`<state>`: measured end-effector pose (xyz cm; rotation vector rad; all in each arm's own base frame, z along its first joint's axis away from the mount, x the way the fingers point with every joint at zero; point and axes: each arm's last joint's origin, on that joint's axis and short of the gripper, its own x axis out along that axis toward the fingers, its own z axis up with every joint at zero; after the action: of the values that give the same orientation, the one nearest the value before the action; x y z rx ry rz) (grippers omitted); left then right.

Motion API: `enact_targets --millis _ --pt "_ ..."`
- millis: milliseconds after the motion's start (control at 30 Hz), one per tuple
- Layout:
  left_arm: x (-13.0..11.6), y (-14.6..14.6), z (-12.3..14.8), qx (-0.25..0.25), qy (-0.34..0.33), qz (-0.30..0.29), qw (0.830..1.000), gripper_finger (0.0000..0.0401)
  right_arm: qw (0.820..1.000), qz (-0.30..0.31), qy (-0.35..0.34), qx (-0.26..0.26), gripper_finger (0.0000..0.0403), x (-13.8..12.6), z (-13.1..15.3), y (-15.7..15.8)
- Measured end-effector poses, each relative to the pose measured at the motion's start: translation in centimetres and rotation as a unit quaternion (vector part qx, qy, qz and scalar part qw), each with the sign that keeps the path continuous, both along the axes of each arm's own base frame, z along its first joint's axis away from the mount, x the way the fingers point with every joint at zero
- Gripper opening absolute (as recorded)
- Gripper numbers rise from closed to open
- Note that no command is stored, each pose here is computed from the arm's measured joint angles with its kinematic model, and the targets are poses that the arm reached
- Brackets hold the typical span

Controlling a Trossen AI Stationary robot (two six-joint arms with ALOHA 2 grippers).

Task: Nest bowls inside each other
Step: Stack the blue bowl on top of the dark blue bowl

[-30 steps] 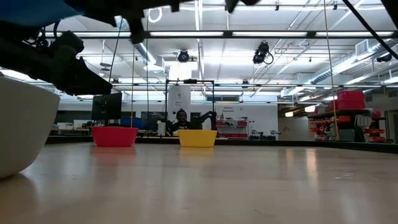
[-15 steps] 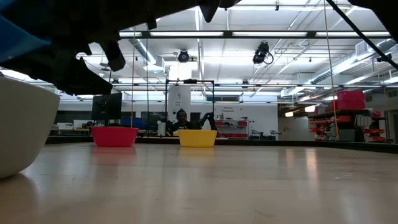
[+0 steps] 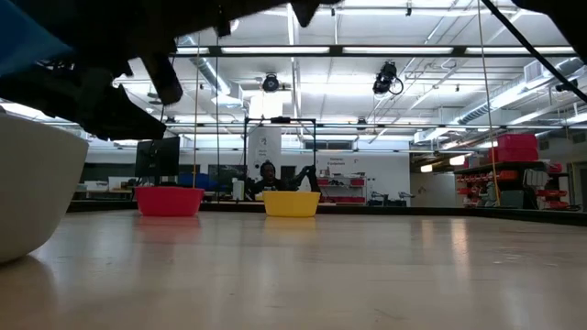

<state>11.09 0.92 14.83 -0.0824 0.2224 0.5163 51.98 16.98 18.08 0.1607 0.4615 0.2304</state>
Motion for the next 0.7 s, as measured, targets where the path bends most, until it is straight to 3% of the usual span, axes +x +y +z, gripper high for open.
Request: enact_targets --millis 167,300,700 --pt "0.0 0.0 0.0 0.002 0.000 0.001 1.000 0.0263 0.999 0.017 0.013 -0.024 0.0001 1.9 0.8 0.7" --pt "0.0 0.0 0.0 0.003 0.001 0.003 1.000 0.0263 0.995 0.031 0.077 -0.046 0.0001 3.0 -0.4 1.2" --pt "0.0 0.0 0.0 0.006 0.004 0.000 1.000 0.0263 0.987 0.028 0.159 -0.023 0.0001 2.2 -1.5 0.7"
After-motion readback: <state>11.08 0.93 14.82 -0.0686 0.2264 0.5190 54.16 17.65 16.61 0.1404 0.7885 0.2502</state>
